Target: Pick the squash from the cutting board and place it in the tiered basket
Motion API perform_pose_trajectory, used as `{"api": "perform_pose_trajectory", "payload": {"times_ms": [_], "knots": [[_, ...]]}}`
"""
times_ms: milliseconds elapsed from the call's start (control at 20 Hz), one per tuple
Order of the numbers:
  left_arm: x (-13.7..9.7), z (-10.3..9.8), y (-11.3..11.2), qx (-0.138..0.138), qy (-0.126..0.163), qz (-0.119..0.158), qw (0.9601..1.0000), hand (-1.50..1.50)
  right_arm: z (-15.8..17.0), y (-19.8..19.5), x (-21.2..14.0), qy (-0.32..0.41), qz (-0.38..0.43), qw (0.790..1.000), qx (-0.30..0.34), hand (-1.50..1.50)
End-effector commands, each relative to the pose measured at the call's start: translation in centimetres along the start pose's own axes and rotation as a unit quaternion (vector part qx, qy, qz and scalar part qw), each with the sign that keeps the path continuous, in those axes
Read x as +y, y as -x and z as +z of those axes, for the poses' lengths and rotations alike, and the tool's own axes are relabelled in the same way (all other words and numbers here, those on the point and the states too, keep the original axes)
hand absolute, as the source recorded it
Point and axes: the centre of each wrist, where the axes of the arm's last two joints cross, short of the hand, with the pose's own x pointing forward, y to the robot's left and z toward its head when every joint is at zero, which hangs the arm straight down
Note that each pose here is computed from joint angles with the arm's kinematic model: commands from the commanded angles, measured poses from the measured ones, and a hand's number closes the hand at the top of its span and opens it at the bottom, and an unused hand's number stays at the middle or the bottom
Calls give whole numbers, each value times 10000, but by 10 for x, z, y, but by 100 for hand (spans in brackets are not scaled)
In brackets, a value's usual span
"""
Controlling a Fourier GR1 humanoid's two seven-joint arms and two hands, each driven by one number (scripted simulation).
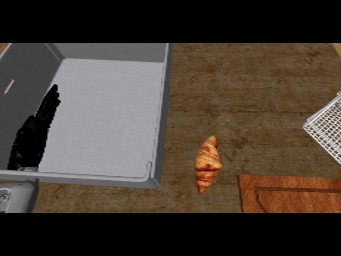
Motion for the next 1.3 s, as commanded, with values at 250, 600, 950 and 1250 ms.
{"api": "perform_pose_trajectory", "payload": {"times_ms": [250, 600, 950, 1250], "knots": [[9, 5, 6, 1, -35, 26, 10000, 0, 8, 9, -28, 841, -1236, 9886, -172, -150], [-3, 2, 1, 7, 81, 13, 10000, 0, 68, 19, -92, 1222, -1572, 9773, 729, -150], [-8, -1, -3, -52, -65, 45, 10000, 0, 117, 27, -103, 1014, -2019, 9675, 1139, -150], [-3, 3, 1, -19, -21, 44, 10000, 0, 128, 33, -95, 1194, -2262, 9619, 968, -150]]}}
